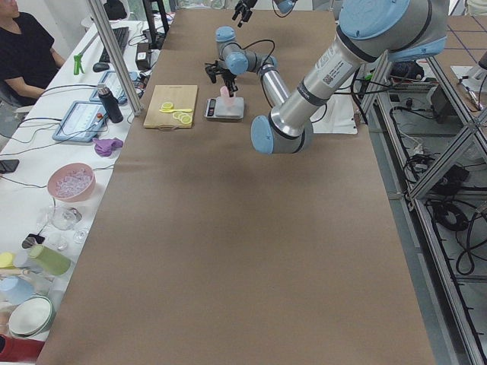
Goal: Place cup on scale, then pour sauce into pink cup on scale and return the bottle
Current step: 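Carry the pink cup with the left gripper onto the scale, then release the cup with the left gripper while the right gripper reaches for the bottle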
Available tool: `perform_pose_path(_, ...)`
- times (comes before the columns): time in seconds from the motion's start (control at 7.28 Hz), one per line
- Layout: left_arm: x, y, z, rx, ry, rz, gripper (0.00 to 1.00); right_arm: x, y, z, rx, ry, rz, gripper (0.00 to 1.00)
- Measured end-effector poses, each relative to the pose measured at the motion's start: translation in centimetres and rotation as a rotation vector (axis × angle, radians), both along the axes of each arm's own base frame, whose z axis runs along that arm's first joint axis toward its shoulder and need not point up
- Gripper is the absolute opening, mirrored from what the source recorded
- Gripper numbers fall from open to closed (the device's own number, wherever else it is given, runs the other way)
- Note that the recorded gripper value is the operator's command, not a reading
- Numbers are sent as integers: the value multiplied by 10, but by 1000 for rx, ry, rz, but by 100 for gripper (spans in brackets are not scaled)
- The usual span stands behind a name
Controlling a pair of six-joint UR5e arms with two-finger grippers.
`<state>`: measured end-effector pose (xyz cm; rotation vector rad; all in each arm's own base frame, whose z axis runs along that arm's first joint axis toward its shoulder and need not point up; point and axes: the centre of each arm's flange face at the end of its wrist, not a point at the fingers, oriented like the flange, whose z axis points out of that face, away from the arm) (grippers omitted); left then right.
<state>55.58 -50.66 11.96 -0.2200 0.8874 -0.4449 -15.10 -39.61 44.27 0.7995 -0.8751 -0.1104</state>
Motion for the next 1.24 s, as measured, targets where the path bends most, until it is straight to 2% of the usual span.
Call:
perform_pose_path(0.14,5,-2,4,2,-1,0,0,-7,0,-4,8,-4,-4,99)
perform_pose_path(0.27,9,-2,7,5,0,2,36,-14,0,-8,11,-13,-8,99)
perform_pose_path(0.41,10,-3,8,8,2,4,98,-18,0,-11,9,-23,-9,99)
perform_pose_path(0.96,-3,1,-4,45,24,-9,98,-20,2,-19,15,-39,-10,99)
perform_pose_path(1.24,-33,3,-1,61,39,-15,99,-27,6,-26,30,-46,-18,99)
